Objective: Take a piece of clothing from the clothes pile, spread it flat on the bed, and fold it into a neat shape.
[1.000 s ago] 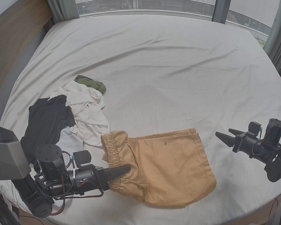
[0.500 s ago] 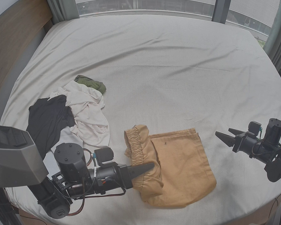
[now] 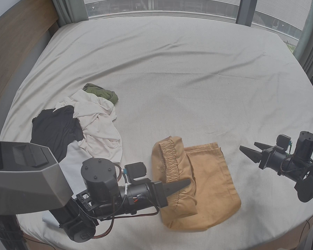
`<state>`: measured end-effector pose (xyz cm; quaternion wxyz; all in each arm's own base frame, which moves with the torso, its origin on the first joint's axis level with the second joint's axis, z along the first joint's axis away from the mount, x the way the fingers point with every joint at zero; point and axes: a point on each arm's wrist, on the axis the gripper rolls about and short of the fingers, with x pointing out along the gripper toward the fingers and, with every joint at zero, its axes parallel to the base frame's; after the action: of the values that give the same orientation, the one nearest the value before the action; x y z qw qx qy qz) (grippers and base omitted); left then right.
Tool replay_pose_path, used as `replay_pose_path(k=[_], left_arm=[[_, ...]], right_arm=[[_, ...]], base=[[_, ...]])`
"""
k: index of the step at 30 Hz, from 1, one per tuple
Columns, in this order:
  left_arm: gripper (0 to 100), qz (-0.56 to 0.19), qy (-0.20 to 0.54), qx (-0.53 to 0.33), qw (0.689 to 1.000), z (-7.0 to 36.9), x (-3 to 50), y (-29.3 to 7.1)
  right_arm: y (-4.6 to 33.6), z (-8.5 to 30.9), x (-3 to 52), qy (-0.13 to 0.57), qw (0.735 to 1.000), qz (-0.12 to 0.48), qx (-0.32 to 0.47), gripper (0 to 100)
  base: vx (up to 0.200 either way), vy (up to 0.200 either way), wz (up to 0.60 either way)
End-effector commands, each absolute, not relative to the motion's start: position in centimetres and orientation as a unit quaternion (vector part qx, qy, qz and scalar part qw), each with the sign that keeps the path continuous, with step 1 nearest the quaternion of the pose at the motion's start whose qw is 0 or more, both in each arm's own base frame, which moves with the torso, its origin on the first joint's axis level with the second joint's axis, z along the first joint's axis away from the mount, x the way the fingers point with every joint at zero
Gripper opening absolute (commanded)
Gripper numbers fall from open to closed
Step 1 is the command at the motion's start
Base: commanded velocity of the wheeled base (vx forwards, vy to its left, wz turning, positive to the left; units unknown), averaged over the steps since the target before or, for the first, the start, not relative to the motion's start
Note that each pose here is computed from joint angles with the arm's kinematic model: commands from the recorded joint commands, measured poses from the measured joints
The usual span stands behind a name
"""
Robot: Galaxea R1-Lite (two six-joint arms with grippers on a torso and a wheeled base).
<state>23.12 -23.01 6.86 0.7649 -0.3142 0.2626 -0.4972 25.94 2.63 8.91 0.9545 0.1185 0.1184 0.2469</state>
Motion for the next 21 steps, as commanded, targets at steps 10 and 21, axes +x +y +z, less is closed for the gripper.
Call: replay_pose_path(k=[10, 21], left_arm=[[0, -0.518, 0.298, -0.31, 0.739, 5.3, 22.6, -26.9], [0, -0.516, 0.307, -0.308, 0.738, 4.1, 23.4, -28.1]], right_arm=[[2.7, 9.4, 25.8, 0.11, 0.955, 0.25, 0.117, 100], [2.7, 9.4, 25.8, 0.11, 0.955, 0.25, 0.118, 100]], base=[[0.0, 0.0, 0.0], [0.0, 0.0, 0.0]])
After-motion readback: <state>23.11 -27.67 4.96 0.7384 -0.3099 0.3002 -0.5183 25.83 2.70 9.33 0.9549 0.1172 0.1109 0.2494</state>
